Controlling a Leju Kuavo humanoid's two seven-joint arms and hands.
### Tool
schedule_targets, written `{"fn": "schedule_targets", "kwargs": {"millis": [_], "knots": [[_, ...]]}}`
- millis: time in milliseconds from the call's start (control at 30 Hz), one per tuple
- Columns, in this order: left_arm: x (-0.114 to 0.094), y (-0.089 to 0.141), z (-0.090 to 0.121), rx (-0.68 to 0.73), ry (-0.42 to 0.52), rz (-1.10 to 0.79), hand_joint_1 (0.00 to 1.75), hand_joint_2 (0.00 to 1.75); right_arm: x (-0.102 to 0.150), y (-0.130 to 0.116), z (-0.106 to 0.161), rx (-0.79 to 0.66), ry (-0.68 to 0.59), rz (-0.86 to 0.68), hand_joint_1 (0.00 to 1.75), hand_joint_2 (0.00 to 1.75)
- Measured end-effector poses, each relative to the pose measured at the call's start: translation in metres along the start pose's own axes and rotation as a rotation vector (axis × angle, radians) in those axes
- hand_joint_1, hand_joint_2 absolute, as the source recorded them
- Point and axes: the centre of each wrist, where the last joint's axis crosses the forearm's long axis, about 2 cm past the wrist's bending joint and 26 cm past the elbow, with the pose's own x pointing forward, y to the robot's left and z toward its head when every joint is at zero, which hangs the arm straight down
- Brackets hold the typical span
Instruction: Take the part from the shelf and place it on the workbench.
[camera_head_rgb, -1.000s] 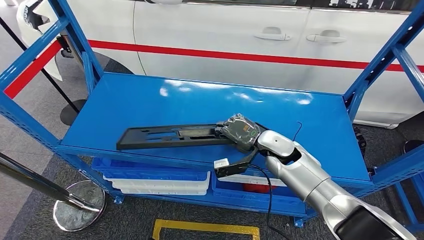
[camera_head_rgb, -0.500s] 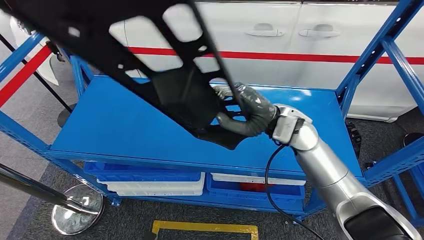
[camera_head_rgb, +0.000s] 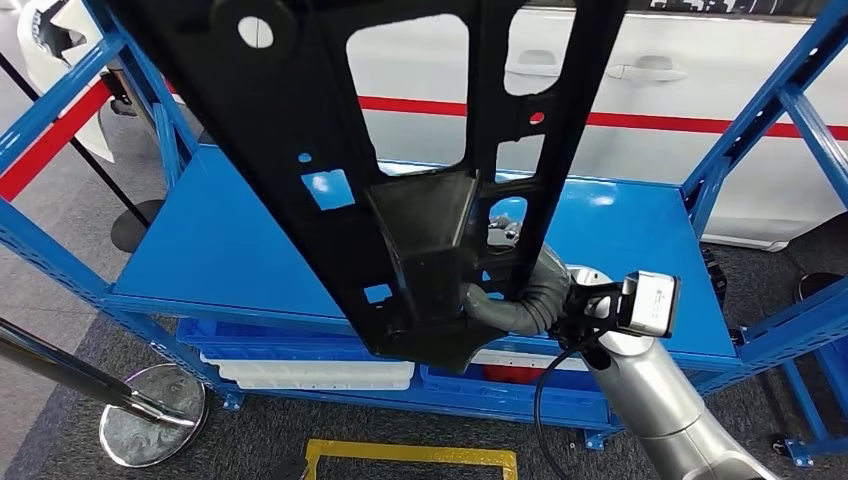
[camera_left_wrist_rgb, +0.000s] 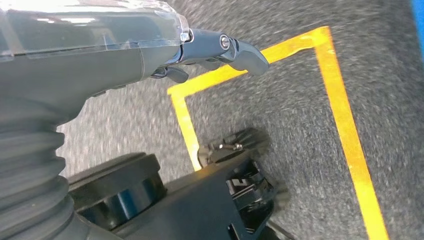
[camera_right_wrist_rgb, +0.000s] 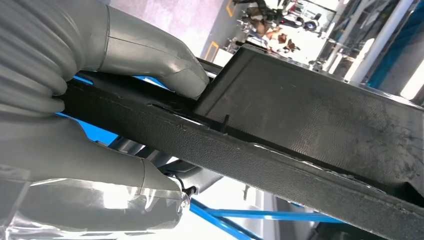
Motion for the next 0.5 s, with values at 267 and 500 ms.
{"fn": "schedule_targets", "kwargs": {"millis": [267, 500], "knots": [[-0.007, 0.002, 0.002, 0.040, 0.041, 0.055, 0.00, 1.75, 0.003, 0.024, 0.013, 0.008, -0.007, -0.035, 1.75, 1.75], [-0.011, 0.003, 0.004, 0.066, 0.062, 0.052, 0.00, 1.75, 0.001, 0.033, 0.019, 0.004, 0.010, -0.057, 1.75, 1.75]]}}
